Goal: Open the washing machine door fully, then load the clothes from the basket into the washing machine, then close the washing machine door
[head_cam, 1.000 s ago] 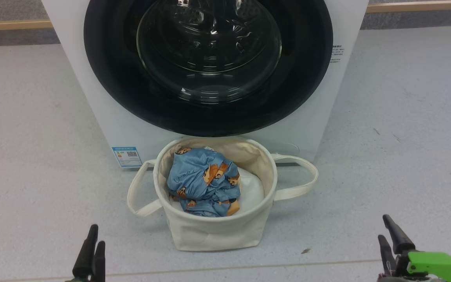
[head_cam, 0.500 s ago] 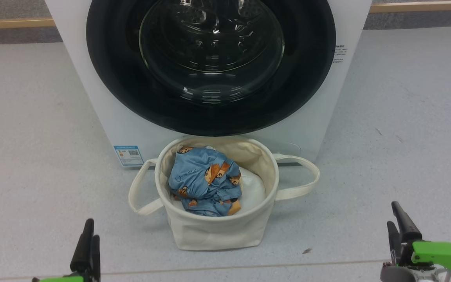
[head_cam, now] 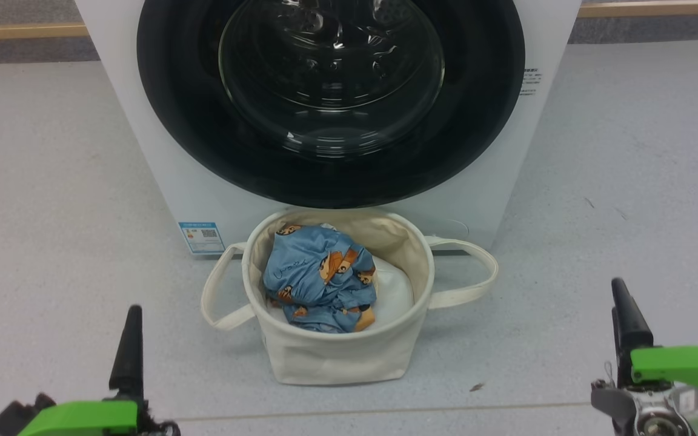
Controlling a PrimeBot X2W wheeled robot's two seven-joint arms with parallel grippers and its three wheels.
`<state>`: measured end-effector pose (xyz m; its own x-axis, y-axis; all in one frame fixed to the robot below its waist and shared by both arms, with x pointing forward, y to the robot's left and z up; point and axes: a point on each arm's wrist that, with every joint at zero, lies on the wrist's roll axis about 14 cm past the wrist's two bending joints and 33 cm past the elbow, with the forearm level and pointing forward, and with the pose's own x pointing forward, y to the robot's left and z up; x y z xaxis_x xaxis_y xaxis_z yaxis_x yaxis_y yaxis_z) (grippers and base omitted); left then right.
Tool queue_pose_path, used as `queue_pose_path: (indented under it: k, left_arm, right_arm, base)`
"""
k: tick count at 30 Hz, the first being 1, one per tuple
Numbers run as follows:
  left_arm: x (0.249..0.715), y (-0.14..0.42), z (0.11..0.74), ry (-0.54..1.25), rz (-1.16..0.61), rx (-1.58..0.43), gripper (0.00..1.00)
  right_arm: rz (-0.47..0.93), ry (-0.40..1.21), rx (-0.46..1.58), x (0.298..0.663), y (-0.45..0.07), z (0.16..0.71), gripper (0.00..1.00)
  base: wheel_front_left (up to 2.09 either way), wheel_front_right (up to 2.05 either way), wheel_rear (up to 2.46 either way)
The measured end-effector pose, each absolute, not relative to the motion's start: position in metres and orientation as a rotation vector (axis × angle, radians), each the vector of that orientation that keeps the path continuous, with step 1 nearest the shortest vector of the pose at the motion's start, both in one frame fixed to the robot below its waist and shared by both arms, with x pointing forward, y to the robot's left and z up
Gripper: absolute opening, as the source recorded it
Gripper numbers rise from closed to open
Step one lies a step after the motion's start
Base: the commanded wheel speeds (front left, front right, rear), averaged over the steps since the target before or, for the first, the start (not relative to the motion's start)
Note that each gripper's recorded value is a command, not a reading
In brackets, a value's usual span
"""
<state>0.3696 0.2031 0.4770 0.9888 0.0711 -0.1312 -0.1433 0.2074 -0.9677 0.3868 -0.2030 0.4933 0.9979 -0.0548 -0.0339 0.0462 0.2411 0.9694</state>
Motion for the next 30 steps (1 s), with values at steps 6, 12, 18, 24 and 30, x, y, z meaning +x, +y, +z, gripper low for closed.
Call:
queue_pose_path:
  k: [6, 12, 18, 24, 30]
  left_arm:
    - [0.373, 0.204, 0.498, 0.012, 0.115, -1.226, 1.0]
    - [0.378, 0.202, 0.519, -0.037, 0.075, -1.091, 1.0]
    - [0.383, 0.196, 0.54, -0.086, 0.037, -0.959, 1.0]
    - [0.384, 0.191, 0.545, -0.088, 0.032, -0.828, 1.0]
    - [0.39, 0.187, 0.554, -0.102, 0.026, -0.696, 1.0]
  right_arm:
    - [-0.013, -0.059, 1.248, 0.396, -0.196, 0.515, 1.0]
    - [0.014, -0.086, 1.162, 0.398, -0.194, 0.526, 1.0]
    - [0.075, -0.16, 1.07, 0.406, -0.189, 0.555, 1.0]
    - [0.134, -0.195, 0.944, 0.406, -0.178, 0.572, 1.0]
    - [0.158, -0.215, 0.876, 0.407, -0.173, 0.579, 1.0]
  base:
    - [0.0, 0.0, 0.0]
    - [0.0, 0.0, 0.0]
    - [0.0, 0.0, 0.0]
    - [0.0, 0.0, 0.0]
    - [0.0, 0.0, 0.0]
